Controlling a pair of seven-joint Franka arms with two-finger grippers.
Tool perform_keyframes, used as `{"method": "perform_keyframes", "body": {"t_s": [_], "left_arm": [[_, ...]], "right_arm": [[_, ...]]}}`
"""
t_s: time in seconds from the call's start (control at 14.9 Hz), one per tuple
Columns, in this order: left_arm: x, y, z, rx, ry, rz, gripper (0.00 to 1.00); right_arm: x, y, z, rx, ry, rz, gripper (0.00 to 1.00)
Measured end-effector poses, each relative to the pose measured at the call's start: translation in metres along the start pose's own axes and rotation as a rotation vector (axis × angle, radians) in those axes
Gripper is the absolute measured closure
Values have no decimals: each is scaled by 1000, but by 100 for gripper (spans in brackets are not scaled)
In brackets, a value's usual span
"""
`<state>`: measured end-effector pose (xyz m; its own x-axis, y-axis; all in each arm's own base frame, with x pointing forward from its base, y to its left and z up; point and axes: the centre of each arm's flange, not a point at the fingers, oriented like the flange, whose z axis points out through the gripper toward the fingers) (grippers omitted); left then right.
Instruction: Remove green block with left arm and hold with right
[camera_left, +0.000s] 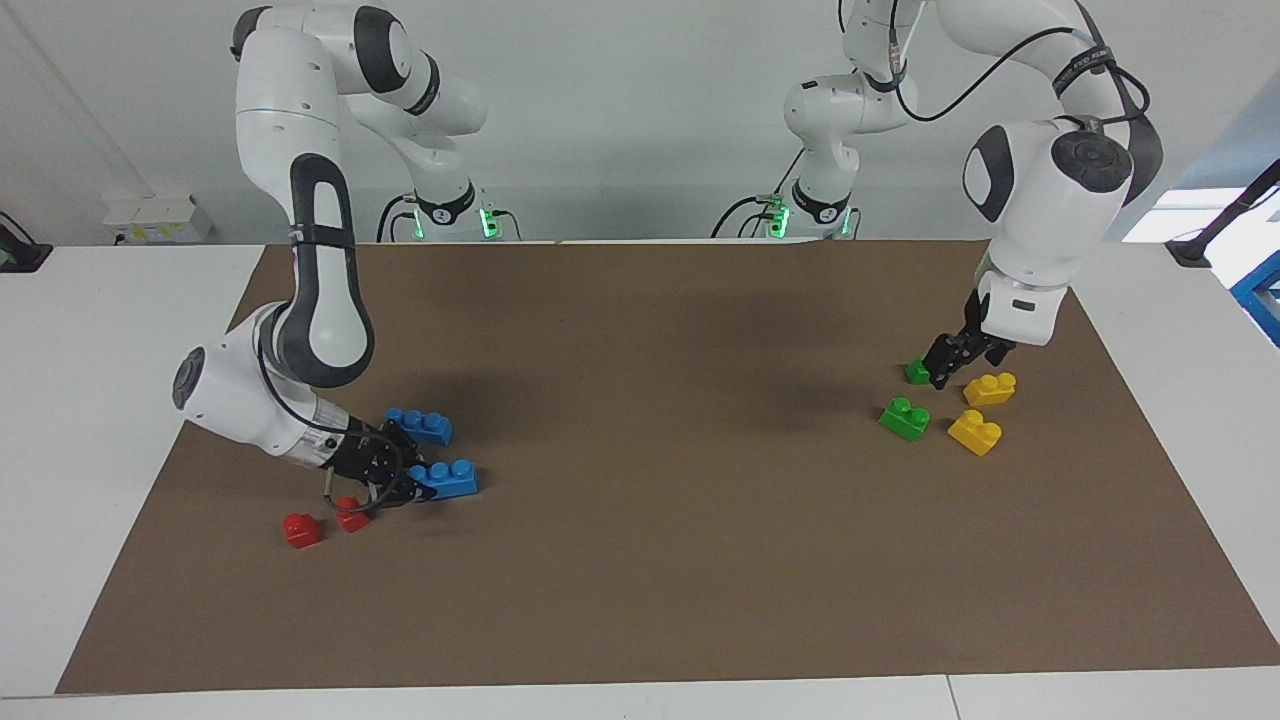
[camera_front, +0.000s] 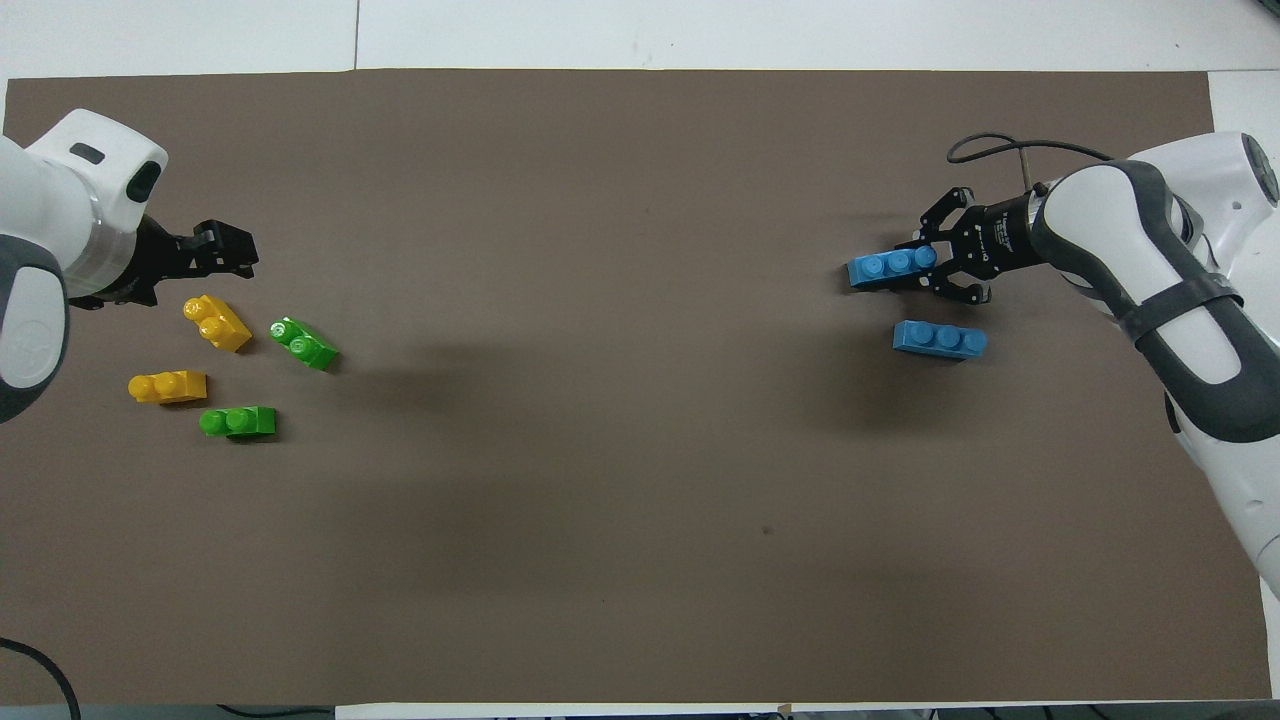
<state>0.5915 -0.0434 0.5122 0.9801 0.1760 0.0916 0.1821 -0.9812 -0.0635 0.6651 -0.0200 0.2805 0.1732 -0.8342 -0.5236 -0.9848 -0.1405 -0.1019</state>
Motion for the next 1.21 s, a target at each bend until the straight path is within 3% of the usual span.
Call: {"method": "perform_keyframes", "body": {"t_s": [0.2,0.54,0.67,0.94,1.21], "left_arm": [[-13,-3,-37,-6,9,44,0],[-45,-10,-89,-4,-44,126,0],[-50,-14,-101,-6,-50,175,0],[-50,-26,-100,-68,-78,211,0],[-49,-30,-101,-81,-77,266,0]], "right_arm": [[0,1,0,2,0,2,65],[0,3,0,12,3,9,65],[2,9,8,0,6,14,52],[6,14,15,-9,7,18,11],[1,12,7,-7,2,11,9]]}}
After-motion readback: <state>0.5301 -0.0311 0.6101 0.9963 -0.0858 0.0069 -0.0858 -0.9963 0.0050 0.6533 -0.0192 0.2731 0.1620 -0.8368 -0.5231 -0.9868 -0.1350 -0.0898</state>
